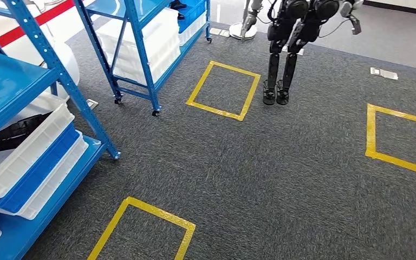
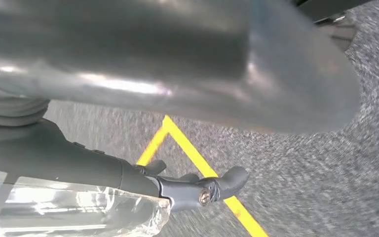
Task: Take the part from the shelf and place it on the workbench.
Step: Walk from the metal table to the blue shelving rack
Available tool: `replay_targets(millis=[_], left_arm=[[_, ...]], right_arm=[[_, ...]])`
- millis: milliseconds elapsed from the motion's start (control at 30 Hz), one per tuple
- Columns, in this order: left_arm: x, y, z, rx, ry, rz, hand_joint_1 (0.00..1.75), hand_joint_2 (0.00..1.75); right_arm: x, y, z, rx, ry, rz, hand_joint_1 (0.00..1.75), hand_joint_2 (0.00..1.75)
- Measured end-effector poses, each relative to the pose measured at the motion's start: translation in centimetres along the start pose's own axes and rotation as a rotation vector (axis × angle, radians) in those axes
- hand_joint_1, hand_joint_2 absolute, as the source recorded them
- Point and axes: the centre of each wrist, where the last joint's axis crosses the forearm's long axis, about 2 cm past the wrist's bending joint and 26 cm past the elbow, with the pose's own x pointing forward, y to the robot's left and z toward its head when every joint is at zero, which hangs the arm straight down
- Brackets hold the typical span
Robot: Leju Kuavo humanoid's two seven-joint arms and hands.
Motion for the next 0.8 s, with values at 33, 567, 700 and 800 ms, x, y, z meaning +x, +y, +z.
replay_targets(millis=[33,567,700,800], left_arm=[[-0.05,0.00,0.02,0.000,0.000,0.000,0.00,0.00],[-0.20,0.38,0.05,-0.009,-0.019,0.012,0.00,0.00],[-0.24,0.40,0.06,-0.011,-0.029,0.018,0.00,0.00],[-0.02,0.38,-0.02,-0.017,-0.037,0.020,0.00,0.00]], right_arm=[[-0.06,0.01,0.00,0.000,0.001,0.000,0.00,0.00],[-0.42,0.14,0.04,0.003,0.006,-0.006,0.00,0.00],[-0.29,0.18,0.04,0.004,0.005,-0.011,0.00,0.00],[-0.18,0.19,0.04,0.002,0.003,-0.011,0.00,0.00]])
